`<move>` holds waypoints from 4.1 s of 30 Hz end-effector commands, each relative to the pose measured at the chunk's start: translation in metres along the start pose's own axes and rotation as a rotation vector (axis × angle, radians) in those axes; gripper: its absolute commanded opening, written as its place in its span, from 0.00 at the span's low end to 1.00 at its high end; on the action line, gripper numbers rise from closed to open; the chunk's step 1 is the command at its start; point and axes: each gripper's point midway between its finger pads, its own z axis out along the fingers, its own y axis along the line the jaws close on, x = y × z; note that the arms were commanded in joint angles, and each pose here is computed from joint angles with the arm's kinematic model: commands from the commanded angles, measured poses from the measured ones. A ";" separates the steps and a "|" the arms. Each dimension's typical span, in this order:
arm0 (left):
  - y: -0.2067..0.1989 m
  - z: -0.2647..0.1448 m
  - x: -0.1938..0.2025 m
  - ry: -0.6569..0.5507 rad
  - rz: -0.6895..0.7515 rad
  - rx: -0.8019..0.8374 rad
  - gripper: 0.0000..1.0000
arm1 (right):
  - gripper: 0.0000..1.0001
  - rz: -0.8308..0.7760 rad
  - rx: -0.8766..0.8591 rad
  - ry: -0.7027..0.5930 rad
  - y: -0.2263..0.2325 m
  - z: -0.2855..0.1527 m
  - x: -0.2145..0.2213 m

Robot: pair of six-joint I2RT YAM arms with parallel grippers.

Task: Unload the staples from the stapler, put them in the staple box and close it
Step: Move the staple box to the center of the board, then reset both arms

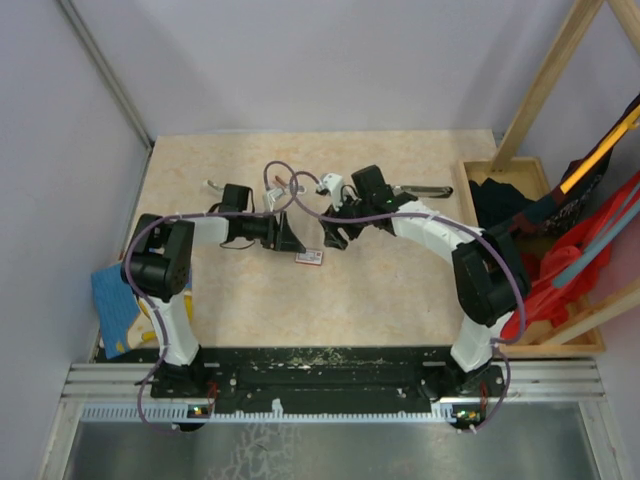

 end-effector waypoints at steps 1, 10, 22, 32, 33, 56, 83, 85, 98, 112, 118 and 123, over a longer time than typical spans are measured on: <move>-0.001 -0.019 -0.020 -0.048 0.054 -0.039 0.85 | 0.73 -0.160 -0.024 -0.022 0.017 0.011 -0.016; 0.015 -0.087 -0.041 -0.174 0.083 -0.118 1.00 | 0.85 -0.285 -0.088 0.070 0.041 0.047 -0.001; 0.030 -0.191 -0.038 -0.343 0.076 -0.239 1.00 | 0.86 -0.361 -0.072 0.147 0.041 0.081 0.003; 0.039 -0.258 -0.026 -0.466 0.049 -0.307 1.00 | 0.73 -0.439 -0.029 0.197 0.042 0.098 0.011; 0.040 -0.263 -0.024 -0.479 0.045 -0.310 1.00 | 0.71 -0.441 -0.026 0.200 0.041 0.099 0.012; 0.041 -0.282 -0.006 -0.560 0.001 -0.275 1.00 | 0.46 -0.528 0.046 0.198 -0.006 0.096 0.005; 0.041 -0.286 -0.004 -0.572 -0.004 -0.273 1.00 | 0.47 -0.532 0.109 0.210 -0.093 0.099 -0.007; 0.041 -0.287 -0.004 -0.574 -0.002 -0.273 1.00 | 0.49 -0.535 0.104 0.209 -0.092 0.099 -0.007; 0.041 -0.289 -0.005 -0.569 0.021 -0.301 1.00 | 0.72 -0.480 0.156 0.111 -0.084 0.068 -0.052; 0.038 -0.284 -0.021 -0.455 0.227 -0.499 1.00 | 0.92 -0.107 0.582 -0.166 -0.069 -0.095 -0.077; 0.031 -0.234 -0.043 -0.294 0.400 -0.606 1.00 | 0.93 0.066 0.677 -0.146 -0.086 -0.143 -0.031; 0.027 -0.206 -0.054 -0.217 0.477 -0.637 1.00 | 0.94 0.213 0.791 -0.170 -0.112 -0.193 0.007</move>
